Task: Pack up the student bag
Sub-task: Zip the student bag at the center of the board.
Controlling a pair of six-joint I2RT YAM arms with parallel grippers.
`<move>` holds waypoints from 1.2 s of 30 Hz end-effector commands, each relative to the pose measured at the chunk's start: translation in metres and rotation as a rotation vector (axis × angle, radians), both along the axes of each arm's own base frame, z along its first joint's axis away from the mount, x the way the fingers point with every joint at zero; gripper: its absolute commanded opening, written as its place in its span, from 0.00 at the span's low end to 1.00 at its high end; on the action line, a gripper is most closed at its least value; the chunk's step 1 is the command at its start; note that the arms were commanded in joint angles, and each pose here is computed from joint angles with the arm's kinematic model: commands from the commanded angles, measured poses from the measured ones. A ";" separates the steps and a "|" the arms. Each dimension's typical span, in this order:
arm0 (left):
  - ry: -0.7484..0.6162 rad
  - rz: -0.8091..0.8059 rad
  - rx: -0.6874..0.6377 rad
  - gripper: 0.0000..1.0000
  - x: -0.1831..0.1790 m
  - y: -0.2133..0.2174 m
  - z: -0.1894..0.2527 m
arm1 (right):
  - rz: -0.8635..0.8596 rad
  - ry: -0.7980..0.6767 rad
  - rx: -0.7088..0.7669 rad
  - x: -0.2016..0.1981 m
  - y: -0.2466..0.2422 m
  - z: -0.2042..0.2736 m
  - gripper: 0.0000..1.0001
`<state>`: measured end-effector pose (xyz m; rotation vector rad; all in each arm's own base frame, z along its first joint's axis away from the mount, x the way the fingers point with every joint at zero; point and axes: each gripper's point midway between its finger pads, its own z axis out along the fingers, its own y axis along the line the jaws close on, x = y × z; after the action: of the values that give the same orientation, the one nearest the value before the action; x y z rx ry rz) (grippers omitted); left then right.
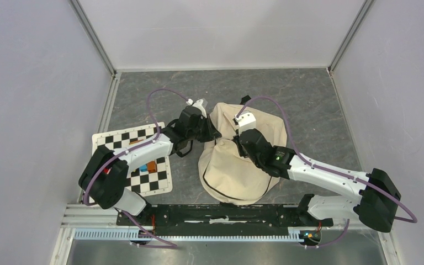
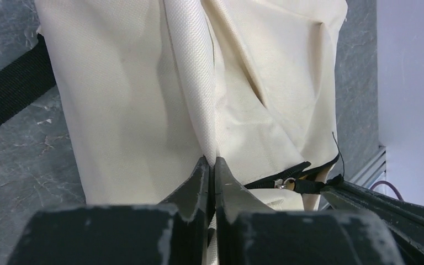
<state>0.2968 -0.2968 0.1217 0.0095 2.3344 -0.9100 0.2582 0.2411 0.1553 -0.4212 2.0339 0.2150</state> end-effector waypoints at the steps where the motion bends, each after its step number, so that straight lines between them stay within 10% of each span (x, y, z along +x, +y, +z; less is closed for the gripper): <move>1: -0.059 0.017 -0.087 0.02 -0.002 -0.004 0.027 | -0.061 -0.045 -0.033 0.008 -0.012 0.009 0.00; 36: -0.212 0.098 0.164 0.02 0.007 0.096 0.027 | -0.216 0.004 -0.264 -0.008 -0.086 -0.025 0.00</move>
<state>0.2849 -0.2358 0.1350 0.0975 2.2596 -0.7773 0.2457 0.1773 0.1239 -0.4121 2.1201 -0.0816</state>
